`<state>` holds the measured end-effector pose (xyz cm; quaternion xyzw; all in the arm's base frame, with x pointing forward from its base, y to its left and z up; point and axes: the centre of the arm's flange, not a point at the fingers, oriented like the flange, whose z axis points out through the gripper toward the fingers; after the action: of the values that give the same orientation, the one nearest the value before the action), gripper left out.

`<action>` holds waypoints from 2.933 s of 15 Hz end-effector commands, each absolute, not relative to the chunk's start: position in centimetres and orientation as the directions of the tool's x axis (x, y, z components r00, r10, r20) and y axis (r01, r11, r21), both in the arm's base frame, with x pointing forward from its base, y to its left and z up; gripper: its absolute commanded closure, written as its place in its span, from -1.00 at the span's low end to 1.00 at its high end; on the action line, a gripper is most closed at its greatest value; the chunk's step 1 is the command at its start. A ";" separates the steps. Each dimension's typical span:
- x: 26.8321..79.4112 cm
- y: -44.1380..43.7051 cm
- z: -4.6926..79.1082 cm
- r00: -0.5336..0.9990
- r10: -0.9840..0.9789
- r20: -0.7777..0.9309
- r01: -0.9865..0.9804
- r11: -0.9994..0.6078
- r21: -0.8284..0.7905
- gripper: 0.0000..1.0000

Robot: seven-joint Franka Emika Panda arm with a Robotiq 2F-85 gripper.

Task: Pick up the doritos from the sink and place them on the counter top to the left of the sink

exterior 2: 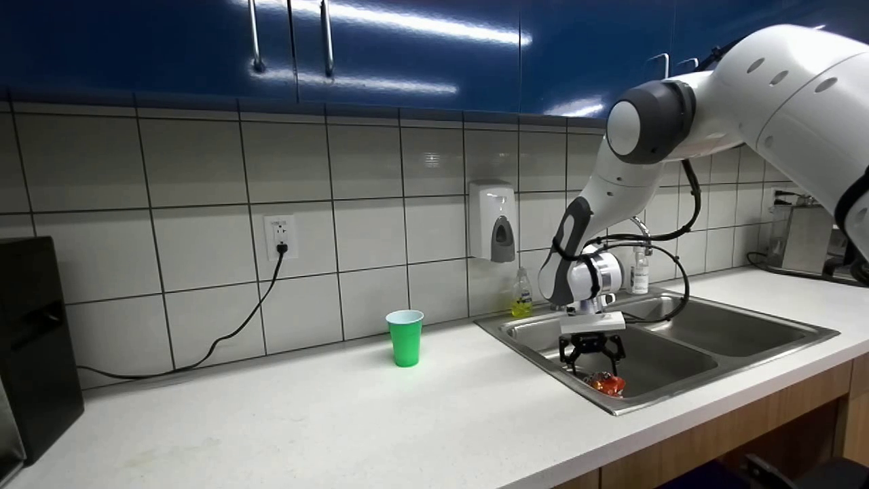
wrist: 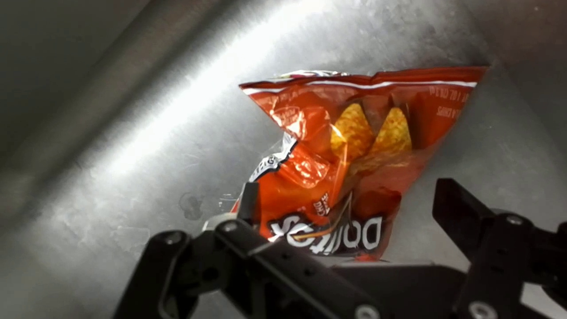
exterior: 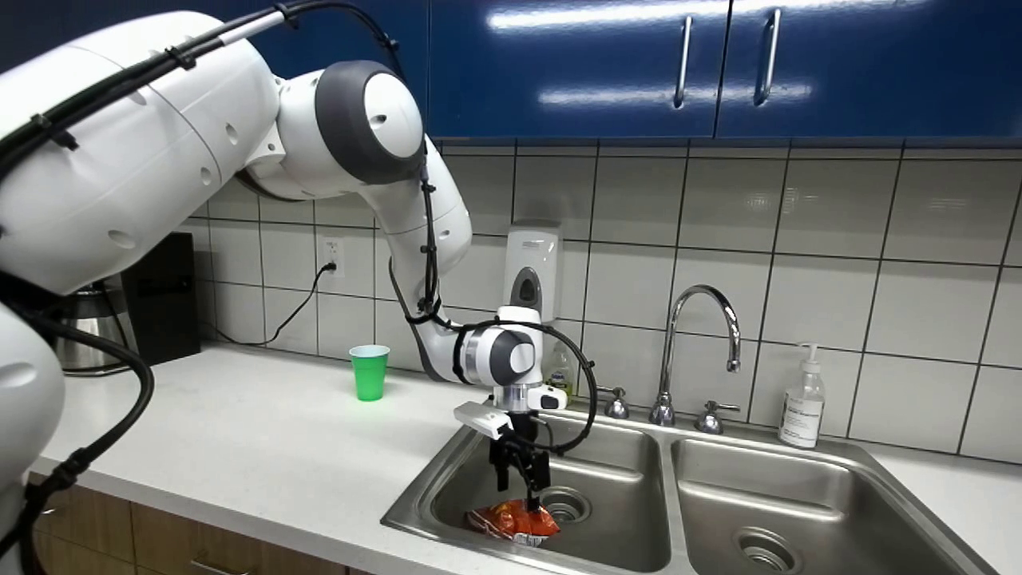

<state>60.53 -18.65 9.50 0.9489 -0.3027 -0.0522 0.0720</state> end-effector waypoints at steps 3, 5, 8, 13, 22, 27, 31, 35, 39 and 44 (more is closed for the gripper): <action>61.2 -18.5 9.4 0.777 -0.629 -0.025 -0.615 -0.767 0.183 -1.00; 61.1 -18.5 9.3 0.766 -0.643 -0.028 -0.628 -0.756 0.183 -1.00; 60.8 -18.6 9.0 0.726 -0.687 -0.023 -0.674 -0.718 0.173 -1.00; 60.6 -18.7 8.6 0.669 -0.743 -0.027 -0.732 -0.664 0.154 -1.00; 60.7 -18.9 8.7 0.628 -0.778 -0.010 -0.769 -0.623 0.141 -0.05; 60.6 -18.8 8.0 0.624 -0.782 -0.011 -0.773 -0.618 0.143 0.75; 60.4 -18.8 7.6 0.623 -0.782 -0.011 -0.773 -0.618 0.147 1.00; 60.3 -18.8 8.0 0.627 -0.779 -0.008 -0.770 -0.621 0.147 1.00; 60.3 -18.5 9.8 0.639 -0.770 -0.002 -0.761 -0.632 0.148 1.00; 60.3 -18.3 14.1 0.644 -0.764 0.040 -0.762 -0.636 0.123 1.00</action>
<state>61.26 -18.75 10.42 0.9057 -0.4183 -0.0209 0.0657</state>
